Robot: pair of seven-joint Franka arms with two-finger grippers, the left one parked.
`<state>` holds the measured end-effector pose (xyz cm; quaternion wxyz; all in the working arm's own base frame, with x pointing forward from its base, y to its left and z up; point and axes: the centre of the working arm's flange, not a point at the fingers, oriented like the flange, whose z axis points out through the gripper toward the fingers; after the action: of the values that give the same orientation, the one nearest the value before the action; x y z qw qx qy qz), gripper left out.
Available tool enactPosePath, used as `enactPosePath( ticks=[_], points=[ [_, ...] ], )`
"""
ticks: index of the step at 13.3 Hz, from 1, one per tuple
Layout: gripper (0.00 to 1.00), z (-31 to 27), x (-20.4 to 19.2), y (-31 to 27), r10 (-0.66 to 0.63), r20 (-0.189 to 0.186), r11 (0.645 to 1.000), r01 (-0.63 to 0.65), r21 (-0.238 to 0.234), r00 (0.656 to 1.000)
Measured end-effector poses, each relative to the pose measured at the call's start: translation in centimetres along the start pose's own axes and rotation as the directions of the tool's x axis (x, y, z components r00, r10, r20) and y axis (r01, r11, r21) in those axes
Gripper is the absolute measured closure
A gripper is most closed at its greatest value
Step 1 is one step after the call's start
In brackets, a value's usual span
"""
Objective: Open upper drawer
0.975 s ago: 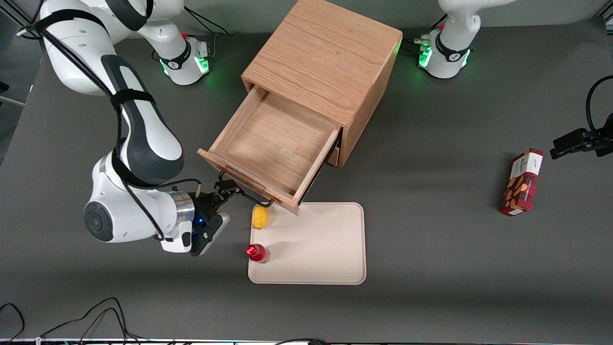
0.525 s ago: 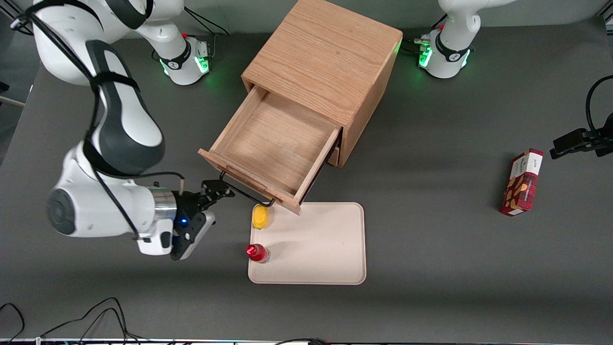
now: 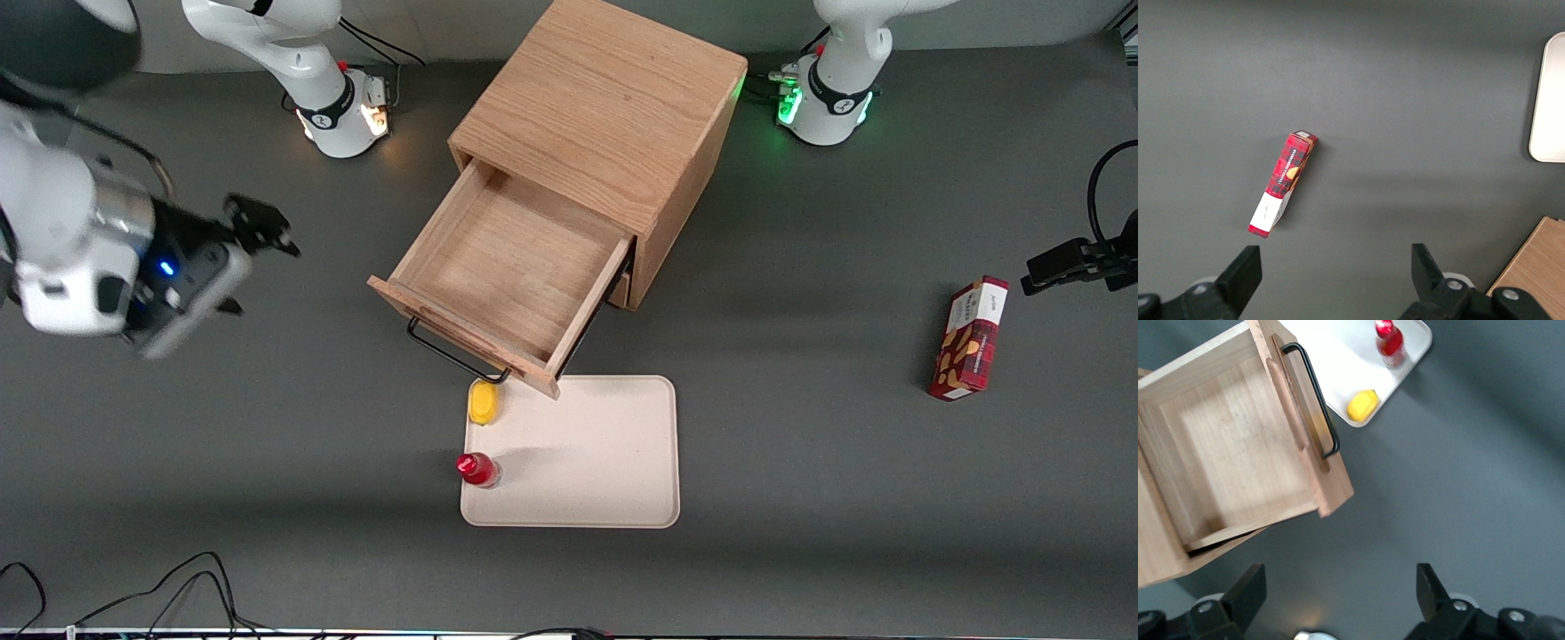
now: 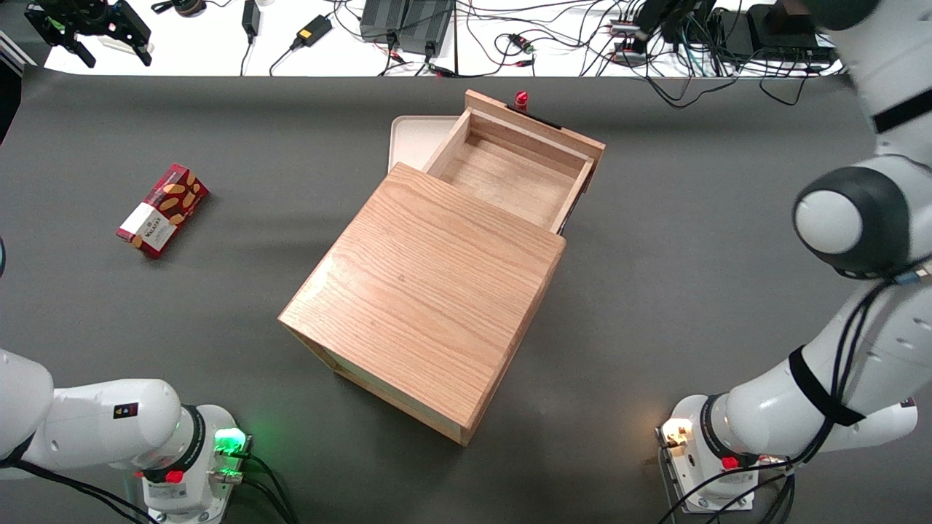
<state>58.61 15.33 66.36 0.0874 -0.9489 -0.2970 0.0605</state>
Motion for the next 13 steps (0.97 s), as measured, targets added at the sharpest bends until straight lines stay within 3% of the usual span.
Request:
enactPosePath(
  ticks=[2,5,9,13],
  points=[
    [0.00,-2.6,-4.4,-1.8,0.185,0.046,0.983,-0.184,-0.024,0.982],
    [0.00,-1.4,-8.2,-2.0,0.420,0.082,0.907,-0.415,-0.076,0.904],
    [0.00,3.4,-13.3,0.8,0.542,0.060,0.838,-0.534,-0.116,0.838],
    [0.00,2.9,-16.4,4.8,0.633,0.011,0.766,-0.623,-0.159,0.774]
  ],
)
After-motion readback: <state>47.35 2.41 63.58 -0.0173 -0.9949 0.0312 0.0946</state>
